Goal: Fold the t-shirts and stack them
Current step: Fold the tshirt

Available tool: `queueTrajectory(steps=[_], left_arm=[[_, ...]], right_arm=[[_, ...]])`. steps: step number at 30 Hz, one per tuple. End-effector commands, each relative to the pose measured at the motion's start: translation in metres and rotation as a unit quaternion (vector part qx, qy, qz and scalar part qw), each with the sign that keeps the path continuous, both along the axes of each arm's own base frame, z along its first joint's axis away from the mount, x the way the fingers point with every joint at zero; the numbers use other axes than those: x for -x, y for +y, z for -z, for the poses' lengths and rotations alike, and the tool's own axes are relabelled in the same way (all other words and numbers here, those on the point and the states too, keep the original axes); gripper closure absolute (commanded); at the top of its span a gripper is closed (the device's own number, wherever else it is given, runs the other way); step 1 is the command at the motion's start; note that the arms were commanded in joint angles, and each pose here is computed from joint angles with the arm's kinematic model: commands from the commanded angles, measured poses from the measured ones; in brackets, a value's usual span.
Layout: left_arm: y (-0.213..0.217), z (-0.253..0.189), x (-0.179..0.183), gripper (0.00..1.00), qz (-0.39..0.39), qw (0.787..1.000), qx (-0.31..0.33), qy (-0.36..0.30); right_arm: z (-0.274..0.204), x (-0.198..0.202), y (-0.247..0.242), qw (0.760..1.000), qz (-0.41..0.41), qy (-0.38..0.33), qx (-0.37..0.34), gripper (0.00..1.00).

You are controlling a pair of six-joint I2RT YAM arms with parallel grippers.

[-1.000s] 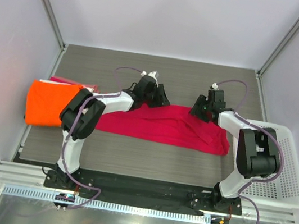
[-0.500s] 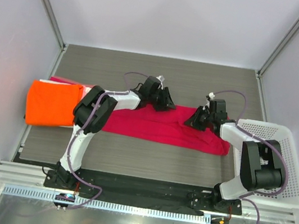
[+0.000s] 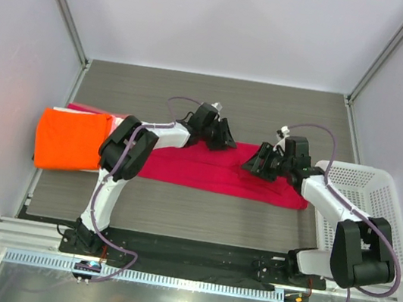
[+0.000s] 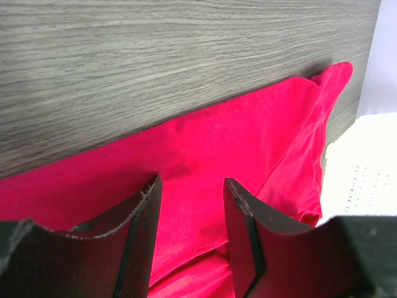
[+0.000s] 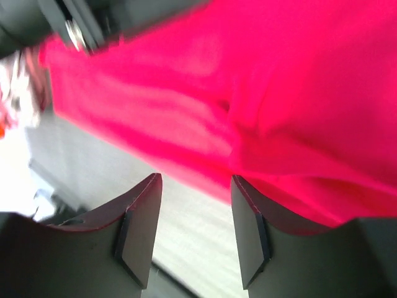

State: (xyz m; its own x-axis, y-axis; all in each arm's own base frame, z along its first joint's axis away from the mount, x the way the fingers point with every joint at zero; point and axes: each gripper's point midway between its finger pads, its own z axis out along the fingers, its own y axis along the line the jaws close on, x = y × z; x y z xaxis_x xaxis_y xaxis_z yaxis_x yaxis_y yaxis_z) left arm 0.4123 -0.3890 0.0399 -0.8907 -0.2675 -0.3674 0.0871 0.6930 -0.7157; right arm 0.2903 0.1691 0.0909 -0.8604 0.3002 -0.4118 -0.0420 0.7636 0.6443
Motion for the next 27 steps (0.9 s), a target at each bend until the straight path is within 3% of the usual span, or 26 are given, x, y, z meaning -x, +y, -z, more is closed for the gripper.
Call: queueTrajectory(steps=[1, 4, 9, 14, 18, 23, 27], left_arm=[[0.008, -0.007, -0.002, 0.53, -0.004, 0.999, -0.026, -0.017], [0.010, -0.008, -0.002, 0.53, -0.005, 0.999, -0.030, -0.022], [0.012, -0.009, -0.004, 0.53, -0.007, 0.999, -0.036, -0.027], [0.012, -0.009, -0.006, 0.53, -0.010, 0.999, -0.041, -0.029], [0.012, -0.007, -0.009, 0.53, -0.015, 0.998, -0.045, -0.029], [0.015, -0.005, -0.009, 0.53, -0.020, 0.998, -0.051, -0.022], [0.016, -0.007, -0.008, 0.53, -0.024, 0.998, -0.051, -0.025]], right_arm=[[-0.019, -0.031, -0.034, 0.994, 0.071, -0.047, 0.073, 0.47], [-0.009, -0.044, -0.056, 0.984, 0.113, -0.051, 0.129, 0.51], [0.023, -0.038, -0.057, 0.984, 0.105, -0.007, 0.147, 0.62], [0.044, -0.002, -0.056, 0.981, 0.098, 0.017, 0.167, 0.68], [0.041, 0.035, -0.053, 0.984, 0.077, 0.038, 0.156, 0.81], [0.004, 0.049, -0.048, 0.990, 0.081, -0.001, 0.111, 0.80], [-0.008, 0.030, -0.075, 0.974, 0.144, -0.025, 0.171, 0.78]])
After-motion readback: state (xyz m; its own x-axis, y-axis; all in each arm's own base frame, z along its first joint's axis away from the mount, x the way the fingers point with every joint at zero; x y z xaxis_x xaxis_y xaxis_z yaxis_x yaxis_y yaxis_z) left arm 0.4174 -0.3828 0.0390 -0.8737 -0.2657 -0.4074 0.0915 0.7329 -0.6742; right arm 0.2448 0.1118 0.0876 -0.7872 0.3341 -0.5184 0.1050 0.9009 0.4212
